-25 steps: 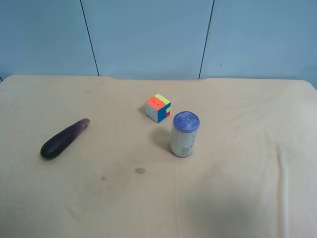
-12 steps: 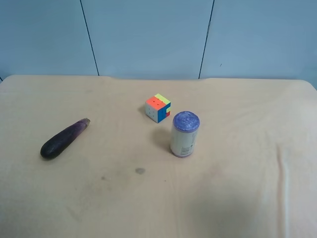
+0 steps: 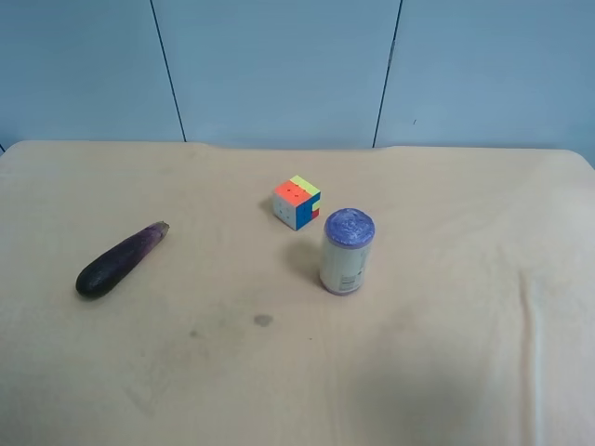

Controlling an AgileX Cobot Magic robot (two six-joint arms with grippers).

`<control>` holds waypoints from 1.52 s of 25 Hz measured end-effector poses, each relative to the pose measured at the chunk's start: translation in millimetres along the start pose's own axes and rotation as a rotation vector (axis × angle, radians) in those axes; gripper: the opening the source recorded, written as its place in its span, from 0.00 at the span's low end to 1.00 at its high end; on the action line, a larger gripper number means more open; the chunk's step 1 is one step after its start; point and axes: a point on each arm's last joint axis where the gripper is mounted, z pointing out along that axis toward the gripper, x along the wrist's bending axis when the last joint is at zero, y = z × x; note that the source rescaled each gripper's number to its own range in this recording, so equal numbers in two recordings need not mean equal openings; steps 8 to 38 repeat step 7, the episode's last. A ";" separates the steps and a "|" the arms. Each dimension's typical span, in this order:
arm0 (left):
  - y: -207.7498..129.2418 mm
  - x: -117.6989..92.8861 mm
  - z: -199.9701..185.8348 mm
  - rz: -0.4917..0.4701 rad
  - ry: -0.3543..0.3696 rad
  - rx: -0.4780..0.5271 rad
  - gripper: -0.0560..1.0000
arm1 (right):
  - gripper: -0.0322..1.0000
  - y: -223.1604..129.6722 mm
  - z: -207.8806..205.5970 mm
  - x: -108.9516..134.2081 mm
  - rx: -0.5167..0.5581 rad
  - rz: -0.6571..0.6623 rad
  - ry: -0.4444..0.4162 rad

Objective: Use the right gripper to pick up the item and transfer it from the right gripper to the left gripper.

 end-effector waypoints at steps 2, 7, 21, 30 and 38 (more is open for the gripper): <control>0.0 0.0 0.0 0.000 0.000 0.000 0.72 | 0.83 0.0 0.0 0.0 0.000 0.000 0.000; 0.0 0.0 0.0 0.000 0.000 0.000 0.72 | 0.83 0.0 0.0 0.0 0.000 0.000 0.000; 0.0 0.0 0.0 0.000 0.000 0.000 0.72 | 0.83 0.0 0.0 0.0 0.000 0.000 0.000; 0.0 0.0 0.0 0.000 0.000 0.000 0.72 | 0.83 0.0 0.0 0.0 0.000 0.000 0.000; 0.0 0.0 0.0 0.000 0.000 0.000 0.72 | 0.83 0.0 0.0 0.0 0.000 0.000 0.000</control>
